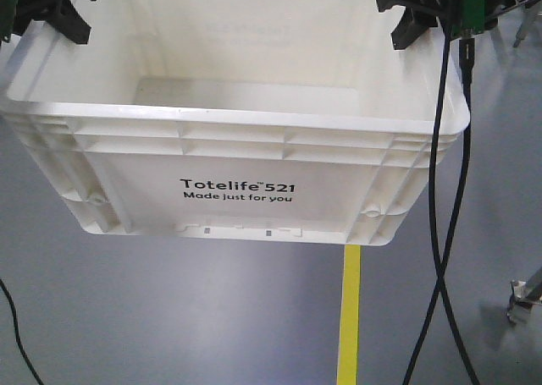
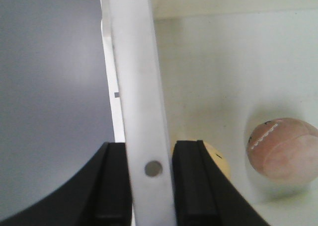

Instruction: Place moving items into box and shelve

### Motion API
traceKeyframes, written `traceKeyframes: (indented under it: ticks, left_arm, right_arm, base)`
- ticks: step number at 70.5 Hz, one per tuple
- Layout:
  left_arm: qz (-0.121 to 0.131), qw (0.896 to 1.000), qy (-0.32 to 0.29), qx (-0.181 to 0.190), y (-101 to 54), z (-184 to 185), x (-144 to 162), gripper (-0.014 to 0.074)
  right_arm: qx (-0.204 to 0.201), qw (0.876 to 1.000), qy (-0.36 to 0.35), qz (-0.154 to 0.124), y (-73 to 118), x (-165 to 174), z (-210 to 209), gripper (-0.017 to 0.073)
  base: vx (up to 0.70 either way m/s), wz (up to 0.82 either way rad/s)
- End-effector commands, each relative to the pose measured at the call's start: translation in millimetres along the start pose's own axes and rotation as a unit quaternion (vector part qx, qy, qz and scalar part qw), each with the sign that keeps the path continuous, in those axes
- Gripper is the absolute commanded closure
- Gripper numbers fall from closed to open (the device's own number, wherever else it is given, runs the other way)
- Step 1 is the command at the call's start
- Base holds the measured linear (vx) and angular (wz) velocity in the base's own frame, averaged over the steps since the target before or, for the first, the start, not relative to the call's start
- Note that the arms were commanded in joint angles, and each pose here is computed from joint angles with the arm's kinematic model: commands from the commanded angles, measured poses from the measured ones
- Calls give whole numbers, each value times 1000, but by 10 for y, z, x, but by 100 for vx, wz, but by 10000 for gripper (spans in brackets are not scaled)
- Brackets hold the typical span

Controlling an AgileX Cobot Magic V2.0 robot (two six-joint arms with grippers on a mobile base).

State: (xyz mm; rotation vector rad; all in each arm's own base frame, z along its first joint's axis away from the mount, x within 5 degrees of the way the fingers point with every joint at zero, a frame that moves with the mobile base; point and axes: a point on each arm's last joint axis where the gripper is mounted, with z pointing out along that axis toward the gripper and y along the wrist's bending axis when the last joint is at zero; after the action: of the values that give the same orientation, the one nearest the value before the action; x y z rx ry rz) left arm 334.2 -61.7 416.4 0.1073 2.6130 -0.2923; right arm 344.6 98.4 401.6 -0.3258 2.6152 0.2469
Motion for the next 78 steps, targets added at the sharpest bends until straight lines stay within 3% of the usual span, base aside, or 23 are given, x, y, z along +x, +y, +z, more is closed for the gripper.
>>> traceKeyframes:
  ticks: [1,78]
  left_arm:
    - [6,994,-96,54,-188,-387,-66,610]
    - [6,994,-96,54,-188,-387,-66,610]
  right_arm:
    - [-40,995,-94,-23,157,-68,-411,571]
    - [-40,995,-93,-23,157,-67,-411,571]
  base:
    - [54,-18]
    - [56,-15]
